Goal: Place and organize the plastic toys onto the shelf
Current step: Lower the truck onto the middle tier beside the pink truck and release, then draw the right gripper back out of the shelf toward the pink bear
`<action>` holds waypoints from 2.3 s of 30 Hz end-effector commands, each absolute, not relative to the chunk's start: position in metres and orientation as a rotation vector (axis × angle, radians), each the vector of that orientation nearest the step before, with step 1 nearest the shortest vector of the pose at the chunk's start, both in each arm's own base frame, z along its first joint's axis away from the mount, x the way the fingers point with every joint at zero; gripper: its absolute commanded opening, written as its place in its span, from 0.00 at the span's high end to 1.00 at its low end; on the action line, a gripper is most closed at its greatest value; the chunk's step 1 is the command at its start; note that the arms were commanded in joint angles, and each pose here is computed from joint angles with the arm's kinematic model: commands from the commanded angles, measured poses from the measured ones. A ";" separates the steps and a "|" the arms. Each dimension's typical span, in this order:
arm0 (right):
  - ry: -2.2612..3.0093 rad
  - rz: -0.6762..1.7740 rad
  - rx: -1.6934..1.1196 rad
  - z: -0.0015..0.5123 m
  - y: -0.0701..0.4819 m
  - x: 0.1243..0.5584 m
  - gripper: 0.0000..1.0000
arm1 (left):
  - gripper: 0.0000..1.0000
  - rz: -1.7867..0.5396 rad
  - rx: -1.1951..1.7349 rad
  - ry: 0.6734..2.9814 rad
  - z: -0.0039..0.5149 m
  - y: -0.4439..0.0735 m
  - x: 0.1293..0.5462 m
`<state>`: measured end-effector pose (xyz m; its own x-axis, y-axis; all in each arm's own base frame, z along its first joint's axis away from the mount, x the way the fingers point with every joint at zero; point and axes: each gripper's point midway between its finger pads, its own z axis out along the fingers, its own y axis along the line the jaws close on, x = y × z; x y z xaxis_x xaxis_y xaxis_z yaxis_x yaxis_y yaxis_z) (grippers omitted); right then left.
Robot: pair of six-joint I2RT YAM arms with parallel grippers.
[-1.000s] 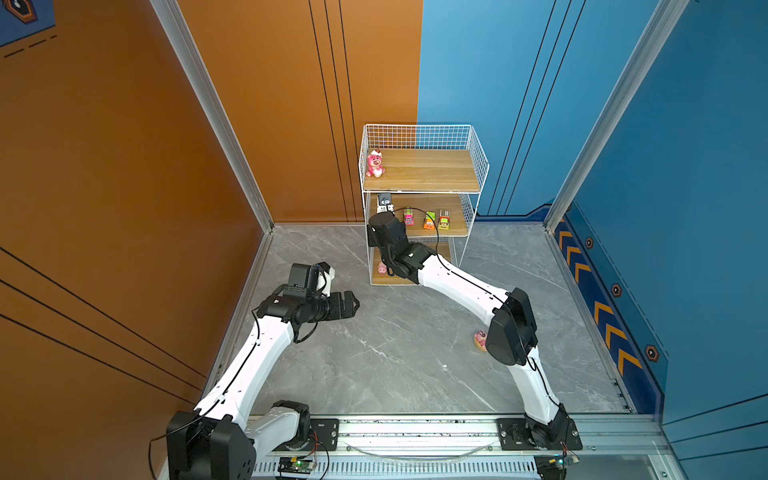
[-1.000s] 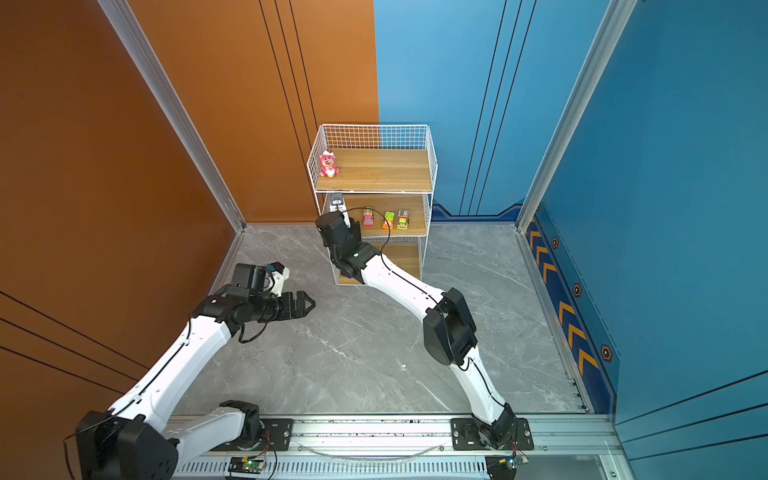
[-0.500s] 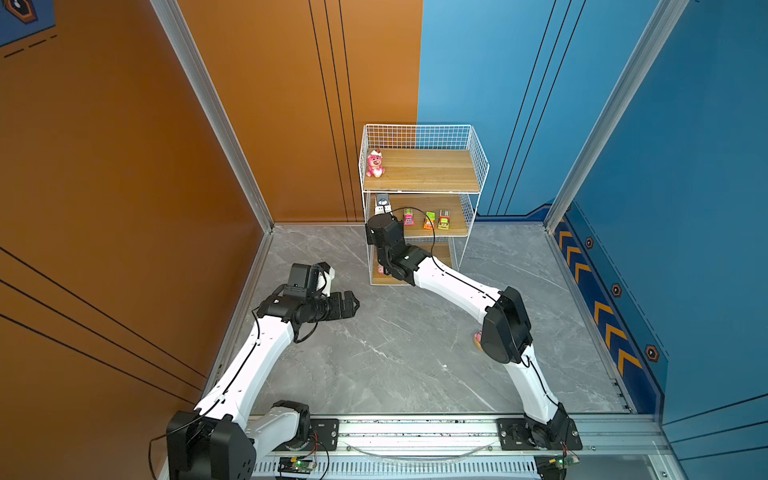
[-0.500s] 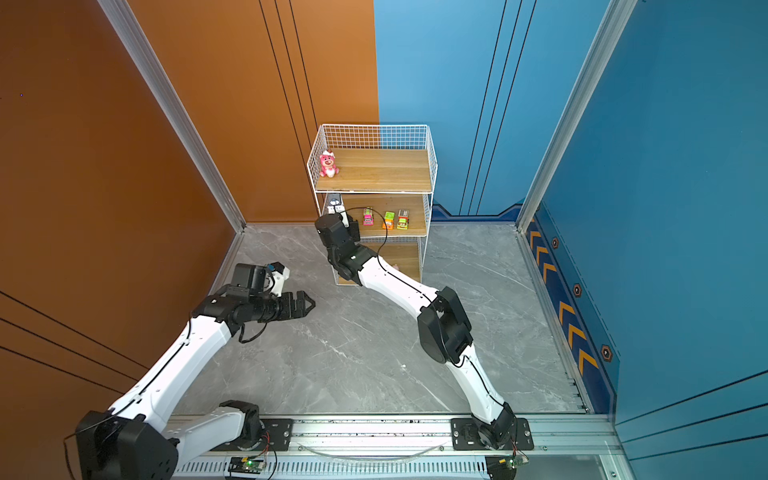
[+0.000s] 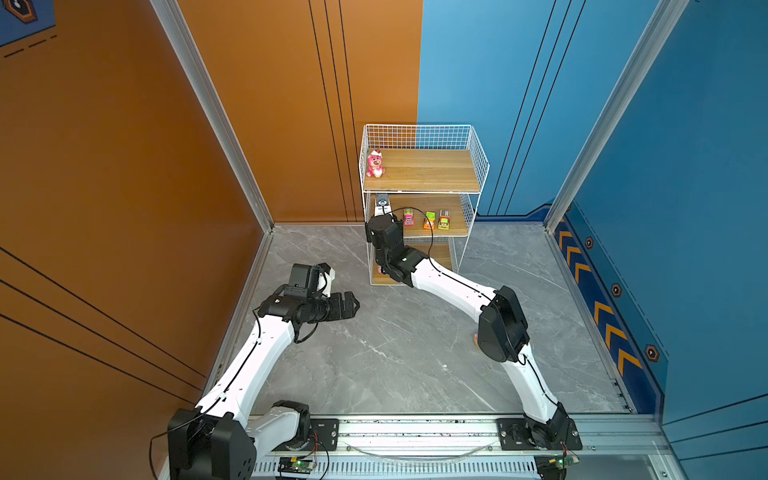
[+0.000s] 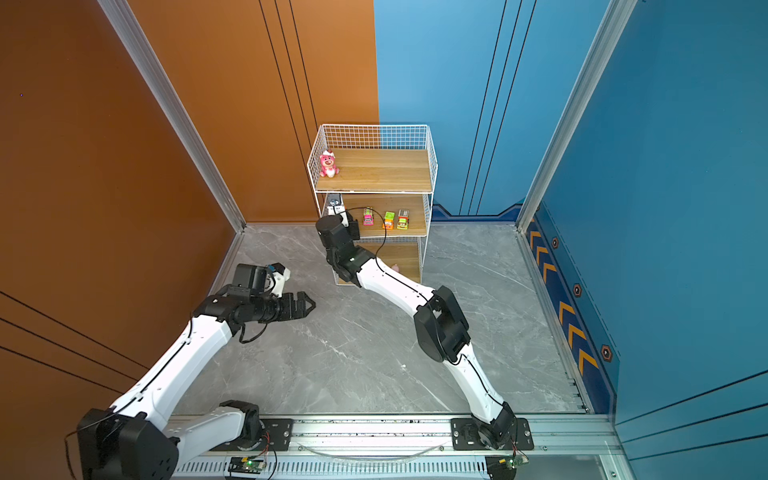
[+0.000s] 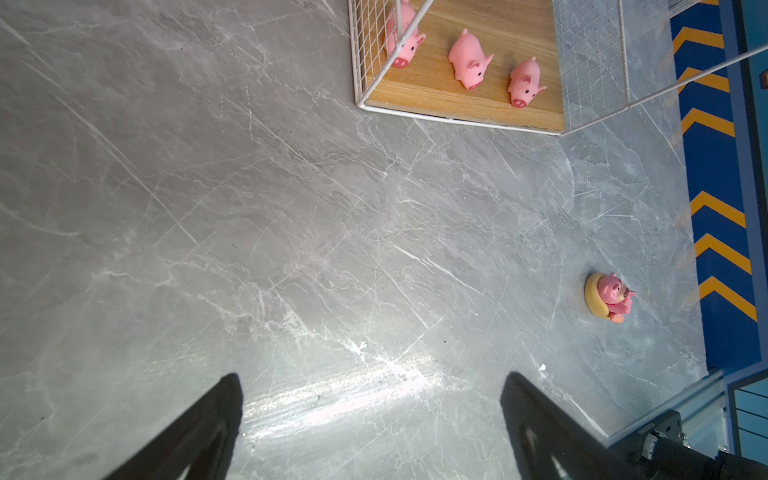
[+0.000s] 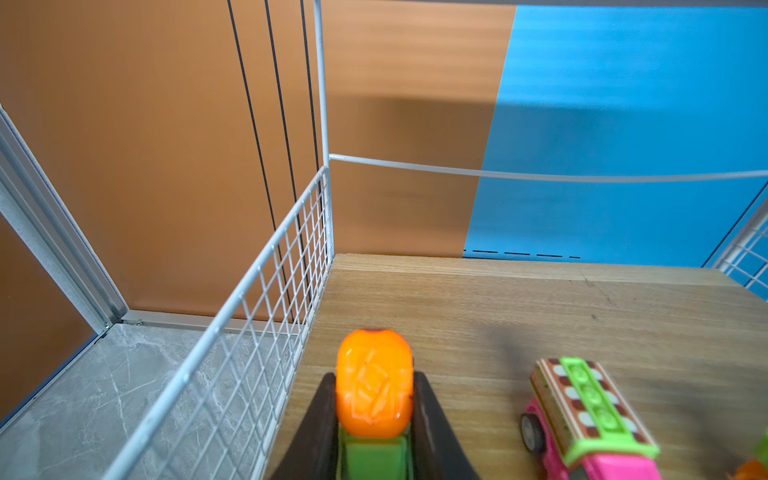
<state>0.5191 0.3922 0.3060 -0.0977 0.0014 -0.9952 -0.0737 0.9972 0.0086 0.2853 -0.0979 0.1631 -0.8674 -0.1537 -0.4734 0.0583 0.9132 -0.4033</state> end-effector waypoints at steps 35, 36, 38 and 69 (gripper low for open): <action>1.665 0.109 -0.049 0.317 0.376 0.509 0.33 | 0.02 -0.557 -0.087 2.562 0.161 -0.094 0.284; 1.665 0.111 -0.050 0.317 0.375 0.508 0.32 | 0.02 -0.556 -0.087 2.563 0.160 -0.094 0.284; 1.665 0.116 -0.052 0.318 0.374 0.505 0.30 | 0.02 -0.557 -0.087 2.562 0.161 -0.094 0.284; 1.670 0.170 -0.143 0.320 0.347 0.425 0.15 | 0.02 -0.544 -0.088 2.555 0.162 -0.092 0.283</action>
